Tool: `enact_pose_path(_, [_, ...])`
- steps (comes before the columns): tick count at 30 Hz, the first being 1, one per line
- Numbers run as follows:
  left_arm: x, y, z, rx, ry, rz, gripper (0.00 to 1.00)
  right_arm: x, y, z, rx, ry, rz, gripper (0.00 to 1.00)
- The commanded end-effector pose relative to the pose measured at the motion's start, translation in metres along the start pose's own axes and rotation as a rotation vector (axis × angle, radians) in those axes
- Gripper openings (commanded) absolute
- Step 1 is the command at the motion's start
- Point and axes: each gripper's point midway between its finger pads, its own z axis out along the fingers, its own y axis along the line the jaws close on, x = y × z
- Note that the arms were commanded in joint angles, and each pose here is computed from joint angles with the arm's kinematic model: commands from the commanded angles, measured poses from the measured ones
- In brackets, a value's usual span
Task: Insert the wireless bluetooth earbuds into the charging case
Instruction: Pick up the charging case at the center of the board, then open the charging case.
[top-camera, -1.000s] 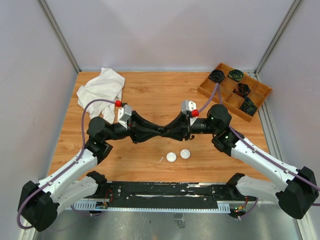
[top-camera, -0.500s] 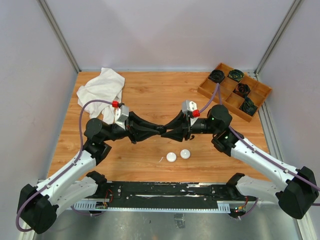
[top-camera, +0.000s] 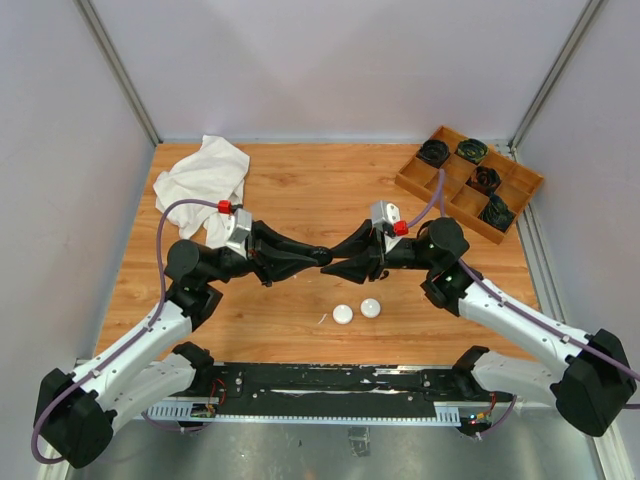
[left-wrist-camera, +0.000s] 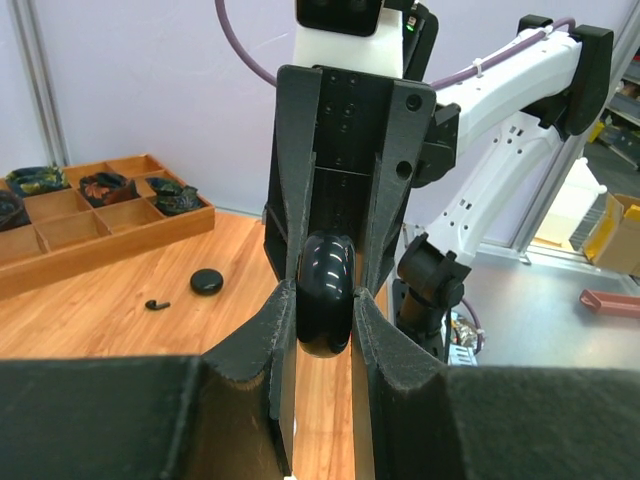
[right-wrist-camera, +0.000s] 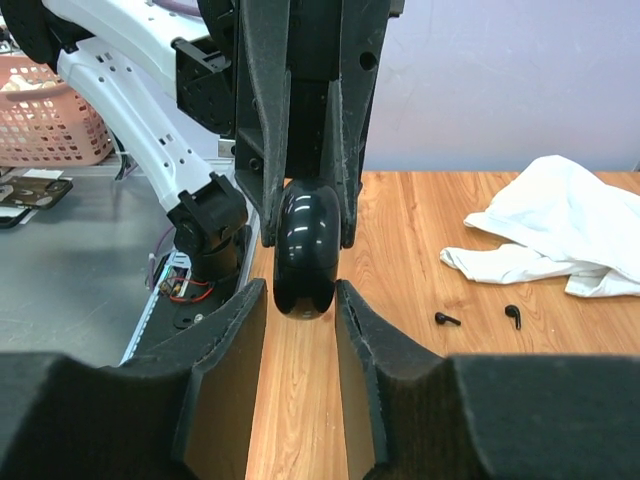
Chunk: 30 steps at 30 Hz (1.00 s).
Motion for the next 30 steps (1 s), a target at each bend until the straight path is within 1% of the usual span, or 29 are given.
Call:
enact_pose_path(1, [-0.003,-0.004,0.003,0.016,-0.022,0.005,0.00,-0.013,-0.002,0.002,0.000,-0.064,-0.021,0.34])
enact_pose_path(10, [-0.005,-0.006,0.005,0.021,-0.032,0.007,0.00,-0.013,-0.001,0.003,-0.010,-0.069,-0.013,0.26])
enact_pose_path(13, [-0.007,-0.006,0.005,0.017,-0.039,0.010,0.00,-0.011,0.000,0.002,-0.011,-0.064,-0.011,0.20])
enact_pose_path(15, [-0.008,-0.006,0.005,0.018,-0.039,0.010,0.02,-0.012,0.000,0.002,-0.011,-0.066,-0.013,0.15])
enact_pose_path(17, [-0.008,-0.006,0.004,0.016,-0.042,0.008,0.08,-0.011,0.001,0.002,-0.013,-0.064,-0.012,0.09])
enact_pose_path(19, [-0.008,-0.006,0.004,0.009,-0.046,0.006,0.18,-0.011,0.001,0.002,-0.013,-0.063,-0.014,0.01])
enact_pose_path(23, [-0.009,-0.003,0.002,-0.020,-0.060,0.003,0.41,-0.011,0.001,0.001,-0.012,-0.062,-0.021,0.01])
enact_pose_path(24, [-0.009,-0.002,0.002,-0.026,-0.063,0.001,0.49,-0.011,0.002,0.001,-0.013,-0.061,-0.021,0.01])
enact_pose_path(25, [-0.008,-0.001,0.001,-0.032,-0.065,0.000,0.54,-0.012,0.001,0.001,-0.012,-0.062,-0.025,0.01])
enact_pose_path(27, [-0.008,0.001,0.001,-0.041,-0.067,-0.006,0.60,-0.012,0.001,0.001,-0.011,-0.063,-0.024,0.01])
enact_pose_path(30, [-0.008,0.004,0.003,-0.053,-0.064,-0.016,0.66,-0.012,0.002,0.001,-0.012,-0.060,-0.025,0.01])
